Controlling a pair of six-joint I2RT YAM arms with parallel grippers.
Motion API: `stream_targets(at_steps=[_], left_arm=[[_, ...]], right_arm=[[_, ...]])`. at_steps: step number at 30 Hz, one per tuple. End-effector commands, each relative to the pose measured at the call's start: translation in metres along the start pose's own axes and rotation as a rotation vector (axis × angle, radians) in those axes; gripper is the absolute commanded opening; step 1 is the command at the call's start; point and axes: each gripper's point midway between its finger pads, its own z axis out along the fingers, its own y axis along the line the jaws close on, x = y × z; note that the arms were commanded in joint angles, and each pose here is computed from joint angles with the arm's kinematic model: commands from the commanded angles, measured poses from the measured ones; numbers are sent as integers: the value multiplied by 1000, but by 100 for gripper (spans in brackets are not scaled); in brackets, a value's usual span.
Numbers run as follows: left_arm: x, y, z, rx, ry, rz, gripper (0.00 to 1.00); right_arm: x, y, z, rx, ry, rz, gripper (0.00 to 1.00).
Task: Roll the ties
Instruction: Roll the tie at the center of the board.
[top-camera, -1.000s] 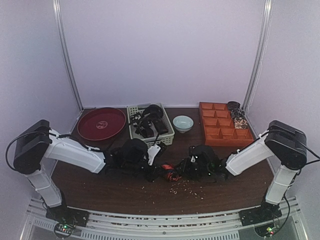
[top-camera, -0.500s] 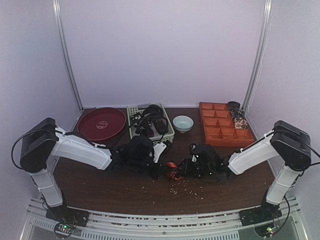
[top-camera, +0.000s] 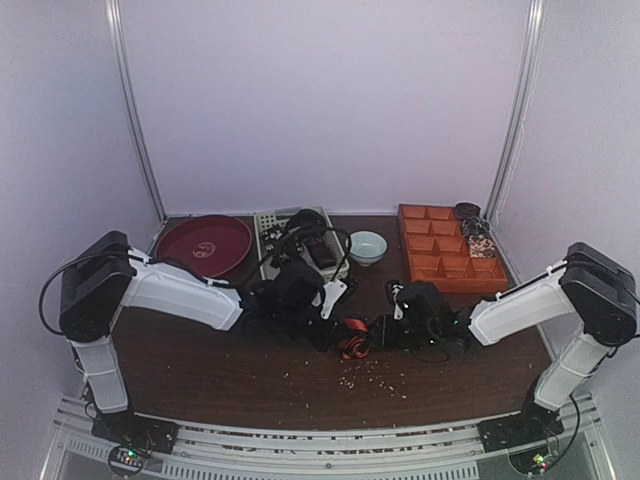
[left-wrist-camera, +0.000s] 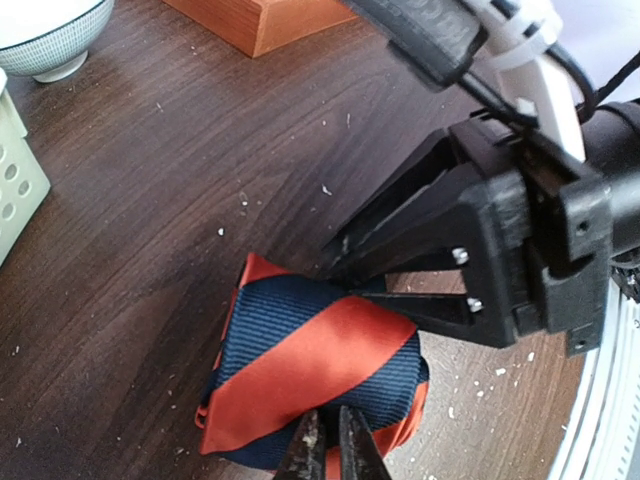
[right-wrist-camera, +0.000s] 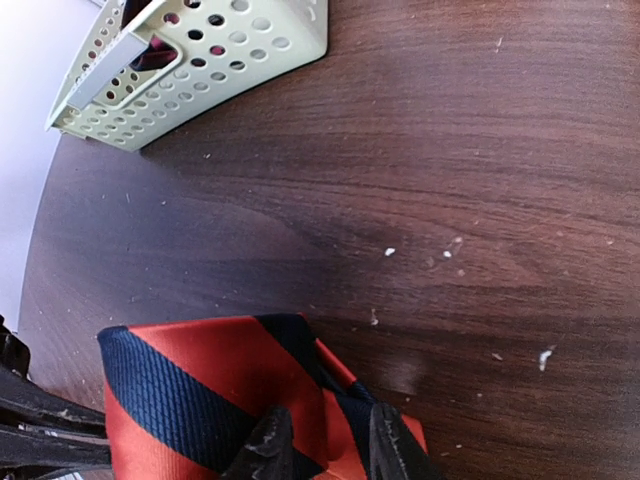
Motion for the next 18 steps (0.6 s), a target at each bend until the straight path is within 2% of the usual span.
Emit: stream_targets(at_steps=[1,6,11,14,18], left_arm=[[-3,6,9,-17,9,13,8],[-5,6,14,-19,12,13,8],[-8,6,17,-21,11,14,8],[-9,6,18,-20,12,13,8],[-10,6,20,-20,11,12,8]], right_arm=[[-6,-12,-11,45,-20,-22,35],[-12,-13,-23,24,-44,-7,45],[-19,13,-32,-152,-51,47,55],[-26,23,-36,-192,-64,61,62],[-29,36,-32,-225,-42,53,64]])
